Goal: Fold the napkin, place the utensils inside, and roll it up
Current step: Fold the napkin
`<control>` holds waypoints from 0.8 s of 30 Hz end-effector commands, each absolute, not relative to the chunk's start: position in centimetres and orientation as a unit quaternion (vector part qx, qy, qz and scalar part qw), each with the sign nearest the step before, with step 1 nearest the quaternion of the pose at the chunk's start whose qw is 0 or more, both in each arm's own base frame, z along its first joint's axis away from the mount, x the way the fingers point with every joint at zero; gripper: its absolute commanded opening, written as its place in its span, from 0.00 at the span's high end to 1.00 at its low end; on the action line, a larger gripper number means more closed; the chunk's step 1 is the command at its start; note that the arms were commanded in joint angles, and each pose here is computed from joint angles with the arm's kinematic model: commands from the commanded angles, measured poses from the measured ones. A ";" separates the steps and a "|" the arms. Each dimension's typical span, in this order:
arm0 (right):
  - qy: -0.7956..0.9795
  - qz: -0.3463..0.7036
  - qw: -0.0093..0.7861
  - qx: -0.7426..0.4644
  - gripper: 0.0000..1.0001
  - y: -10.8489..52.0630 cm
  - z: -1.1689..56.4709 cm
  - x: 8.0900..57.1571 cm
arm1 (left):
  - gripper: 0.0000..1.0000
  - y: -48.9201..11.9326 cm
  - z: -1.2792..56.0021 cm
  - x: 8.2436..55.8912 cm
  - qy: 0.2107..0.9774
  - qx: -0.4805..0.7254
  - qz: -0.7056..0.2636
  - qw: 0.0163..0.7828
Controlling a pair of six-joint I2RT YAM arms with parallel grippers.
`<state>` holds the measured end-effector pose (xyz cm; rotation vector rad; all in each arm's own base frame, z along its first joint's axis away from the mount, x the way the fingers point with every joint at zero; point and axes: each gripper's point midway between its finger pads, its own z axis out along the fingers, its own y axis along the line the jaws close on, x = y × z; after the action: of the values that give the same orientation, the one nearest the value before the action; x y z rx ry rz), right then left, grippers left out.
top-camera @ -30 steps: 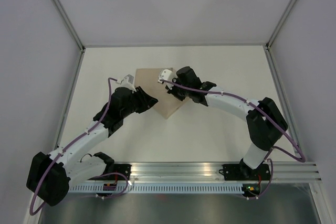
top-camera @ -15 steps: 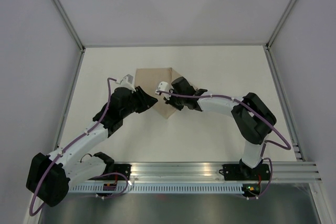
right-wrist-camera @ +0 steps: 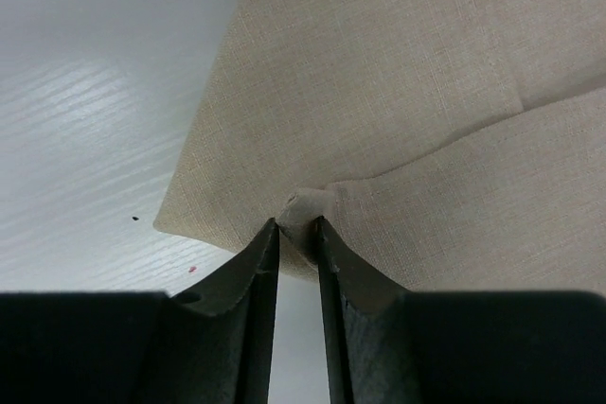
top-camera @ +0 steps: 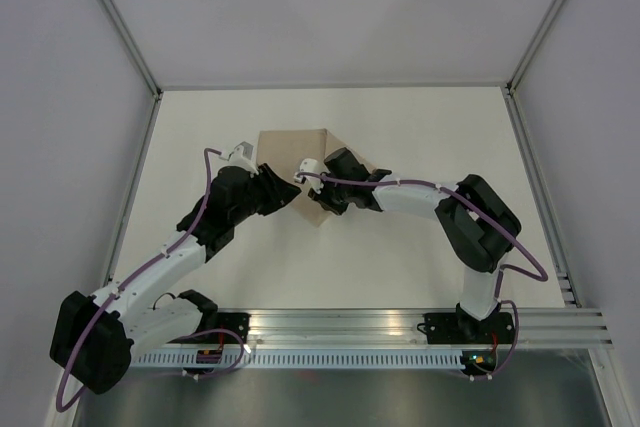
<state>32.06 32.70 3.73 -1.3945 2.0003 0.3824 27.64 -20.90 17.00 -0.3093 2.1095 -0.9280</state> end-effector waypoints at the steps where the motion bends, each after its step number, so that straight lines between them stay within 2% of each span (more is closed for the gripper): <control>1: 0.748 0.190 0.349 -0.532 0.71 34.8 6.9 31.7 | 0.54 -21.0 19.0 28.2 0.816 -0.136 -0.378 0.415; 10: 0.743 0.224 0.292 -0.559 0.69 34.4 5.9 29.0 | 0.44 -20.5 20.0 28.8 0.807 -0.155 -0.375 0.429; 16: 0.743 0.216 0.311 -0.552 0.67 34.2 6.6 29.7 | 0.41 -20.4 20.8 29.4 0.802 -0.163 -0.372 0.438; 17: 0.742 0.216 0.315 -0.551 0.66 34.3 7.0 29.9 | 0.40 -20.3 20.8 29.5 0.802 -0.167 -0.369 0.440; 21: 0.739 0.224 0.331 -0.542 0.53 34.0 8.5 30.8 | 0.37 -20.0 20.8 29.7 0.799 -0.179 -0.365 0.443; 24: 0.738 0.233 0.341 -0.534 0.52 33.9 9.5 31.3 | 0.37 -19.6 20.6 30.0 0.796 -0.195 -0.359 0.446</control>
<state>30.25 32.55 4.95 -1.4262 2.0396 0.5423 28.43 -19.88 17.49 -0.3997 2.0871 -0.8632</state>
